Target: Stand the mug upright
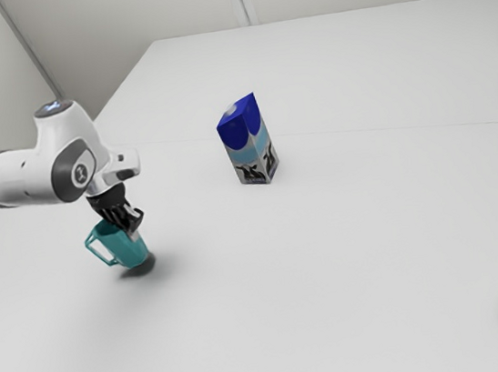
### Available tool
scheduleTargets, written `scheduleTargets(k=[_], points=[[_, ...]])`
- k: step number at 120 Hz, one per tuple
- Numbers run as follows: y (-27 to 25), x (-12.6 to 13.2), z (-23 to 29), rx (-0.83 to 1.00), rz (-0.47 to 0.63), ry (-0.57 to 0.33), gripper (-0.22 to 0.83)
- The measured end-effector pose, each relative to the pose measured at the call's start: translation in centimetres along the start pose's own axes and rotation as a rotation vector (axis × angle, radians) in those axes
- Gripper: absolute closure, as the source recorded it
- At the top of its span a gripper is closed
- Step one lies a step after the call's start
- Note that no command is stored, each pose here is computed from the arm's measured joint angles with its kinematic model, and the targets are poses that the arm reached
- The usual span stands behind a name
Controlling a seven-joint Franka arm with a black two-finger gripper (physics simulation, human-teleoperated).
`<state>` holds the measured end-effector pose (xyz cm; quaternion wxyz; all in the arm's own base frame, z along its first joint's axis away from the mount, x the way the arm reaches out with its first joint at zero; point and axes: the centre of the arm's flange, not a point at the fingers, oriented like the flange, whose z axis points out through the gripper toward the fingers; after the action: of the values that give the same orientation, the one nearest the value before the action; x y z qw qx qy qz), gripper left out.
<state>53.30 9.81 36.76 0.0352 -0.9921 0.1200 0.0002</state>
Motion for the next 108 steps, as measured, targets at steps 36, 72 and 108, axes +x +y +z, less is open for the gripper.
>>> scheduleTargets(k=[36,72,108], points=[[0.9,0.9,1.5,0.0,-0.008,0.006,0.79],[0.6,1.0,1.8,0.006,-0.026,0.013,0.79],[0.6,1.0,2.6,0.002,-0.031,0.002,0.5]])
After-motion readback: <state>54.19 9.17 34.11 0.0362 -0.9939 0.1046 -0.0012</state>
